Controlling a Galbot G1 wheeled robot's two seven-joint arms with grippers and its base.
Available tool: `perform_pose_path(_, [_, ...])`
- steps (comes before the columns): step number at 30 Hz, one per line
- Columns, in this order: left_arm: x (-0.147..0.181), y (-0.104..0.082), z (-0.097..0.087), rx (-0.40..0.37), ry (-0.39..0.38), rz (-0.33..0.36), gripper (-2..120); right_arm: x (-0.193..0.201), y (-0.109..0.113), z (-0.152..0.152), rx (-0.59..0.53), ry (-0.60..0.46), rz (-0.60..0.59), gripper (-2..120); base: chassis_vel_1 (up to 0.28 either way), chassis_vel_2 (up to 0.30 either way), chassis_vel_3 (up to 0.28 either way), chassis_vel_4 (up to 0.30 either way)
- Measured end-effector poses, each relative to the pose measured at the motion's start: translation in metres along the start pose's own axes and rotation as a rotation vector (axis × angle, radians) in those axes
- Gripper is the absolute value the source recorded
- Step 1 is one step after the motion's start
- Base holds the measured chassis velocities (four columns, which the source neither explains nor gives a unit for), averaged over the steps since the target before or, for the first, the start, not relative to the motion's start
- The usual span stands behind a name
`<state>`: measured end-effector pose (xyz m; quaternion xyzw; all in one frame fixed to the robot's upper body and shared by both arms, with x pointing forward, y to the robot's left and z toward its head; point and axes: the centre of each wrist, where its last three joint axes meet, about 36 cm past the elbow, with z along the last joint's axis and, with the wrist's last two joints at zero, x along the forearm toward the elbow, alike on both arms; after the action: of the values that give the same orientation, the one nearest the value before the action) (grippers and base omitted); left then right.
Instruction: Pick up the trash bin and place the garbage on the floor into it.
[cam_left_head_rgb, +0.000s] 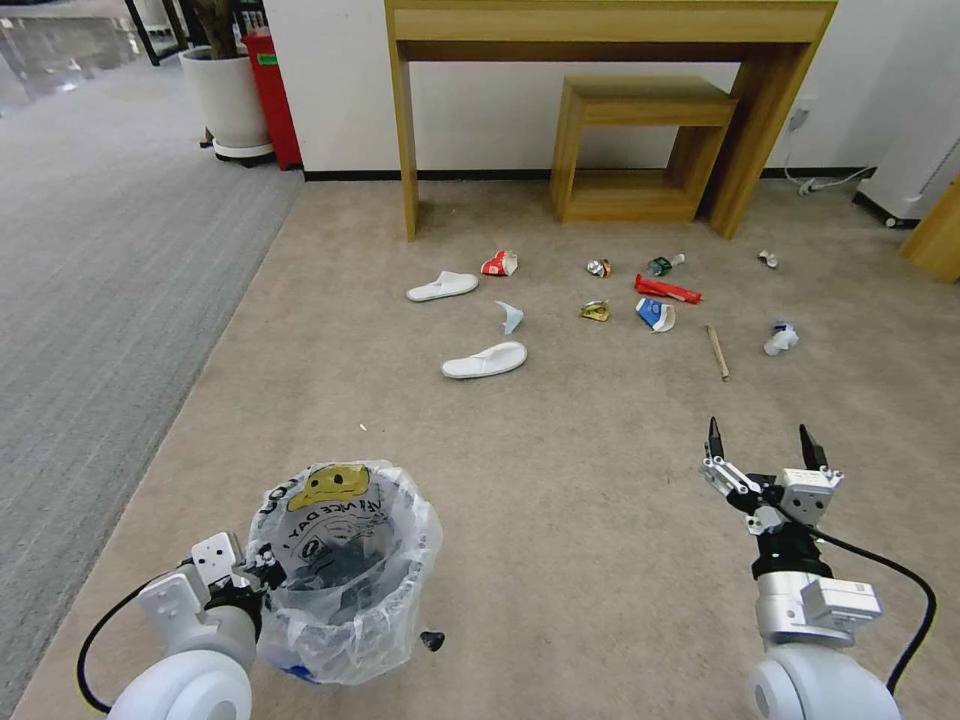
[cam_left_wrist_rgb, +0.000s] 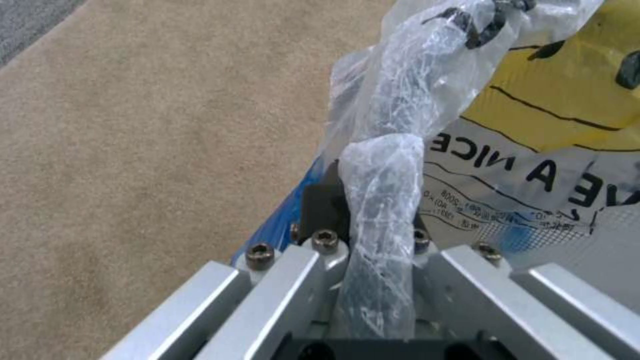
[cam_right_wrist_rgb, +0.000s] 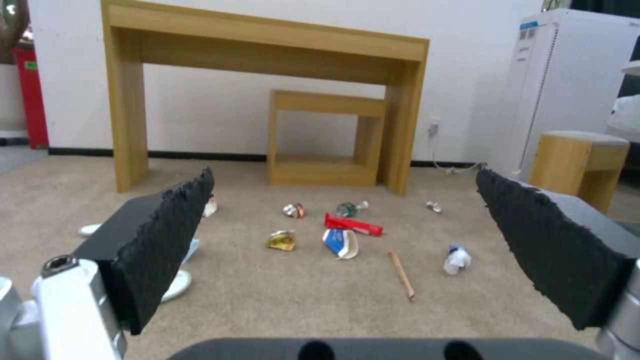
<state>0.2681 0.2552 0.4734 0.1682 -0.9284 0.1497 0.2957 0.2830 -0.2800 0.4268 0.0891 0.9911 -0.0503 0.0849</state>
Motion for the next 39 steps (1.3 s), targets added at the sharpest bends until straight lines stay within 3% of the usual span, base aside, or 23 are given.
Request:
perform_pose_path(19, [0.0005, 0.0034, -0.0016, 0.002, -0.011, -0.011, 1, -0.0001, -0.0006, -0.0025, 0.025, 0.029, -0.016, 100, -0.003, 0.002, 0.002, -0.003])
perform_pose_path(39, [0.0016, 0.0024, -0.0008, 0.0, -0.016, -0.011, 1, 0.0, -0.0008, -0.0043, 0.024, 0.025, -0.022, 100, -0.114, 0.121, 0.114, -0.116])
